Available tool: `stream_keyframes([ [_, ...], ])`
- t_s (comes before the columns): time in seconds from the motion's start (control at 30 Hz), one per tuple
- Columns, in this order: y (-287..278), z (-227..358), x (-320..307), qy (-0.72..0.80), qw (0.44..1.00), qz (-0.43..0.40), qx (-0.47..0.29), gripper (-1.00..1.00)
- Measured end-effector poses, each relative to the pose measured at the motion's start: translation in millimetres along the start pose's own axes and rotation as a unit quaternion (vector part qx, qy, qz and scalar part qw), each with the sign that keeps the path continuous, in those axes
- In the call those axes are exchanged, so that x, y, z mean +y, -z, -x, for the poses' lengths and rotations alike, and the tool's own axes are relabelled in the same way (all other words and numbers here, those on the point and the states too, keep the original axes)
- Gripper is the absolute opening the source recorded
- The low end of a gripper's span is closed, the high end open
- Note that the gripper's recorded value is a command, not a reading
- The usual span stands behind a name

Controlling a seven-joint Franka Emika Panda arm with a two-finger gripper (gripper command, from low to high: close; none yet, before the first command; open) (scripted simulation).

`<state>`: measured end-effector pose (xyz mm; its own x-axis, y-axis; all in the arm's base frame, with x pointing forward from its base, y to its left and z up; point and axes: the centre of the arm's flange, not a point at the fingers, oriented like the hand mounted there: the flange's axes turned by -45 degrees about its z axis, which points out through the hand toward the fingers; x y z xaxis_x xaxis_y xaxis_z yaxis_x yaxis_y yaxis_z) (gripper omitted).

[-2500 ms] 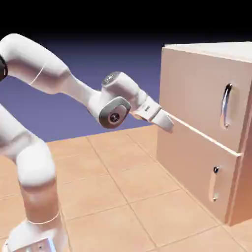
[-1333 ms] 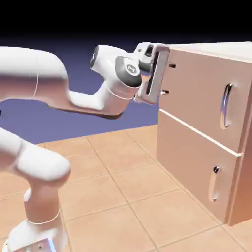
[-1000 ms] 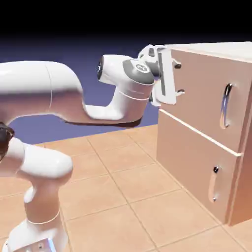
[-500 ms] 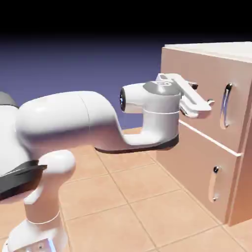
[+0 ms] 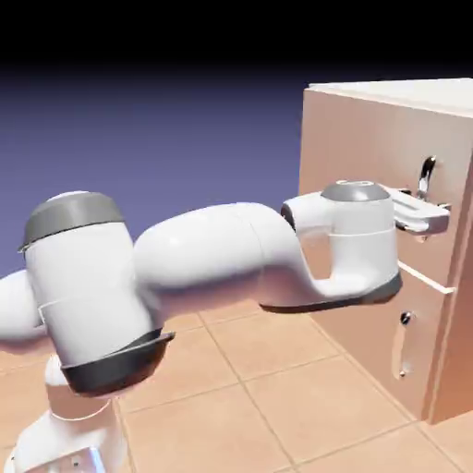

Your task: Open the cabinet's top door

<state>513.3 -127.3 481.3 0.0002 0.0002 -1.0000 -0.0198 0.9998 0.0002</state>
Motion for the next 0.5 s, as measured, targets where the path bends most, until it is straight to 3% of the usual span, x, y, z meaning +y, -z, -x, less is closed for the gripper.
stream_keyframes([
  [0.33,79.4,0.1,31.1,-0.002,0.996,-0.085,0.0,-1.0],
  [0.5,82.8,1.8,30.8,0.006,0.996,-0.089,-0.01,-1.0],
])
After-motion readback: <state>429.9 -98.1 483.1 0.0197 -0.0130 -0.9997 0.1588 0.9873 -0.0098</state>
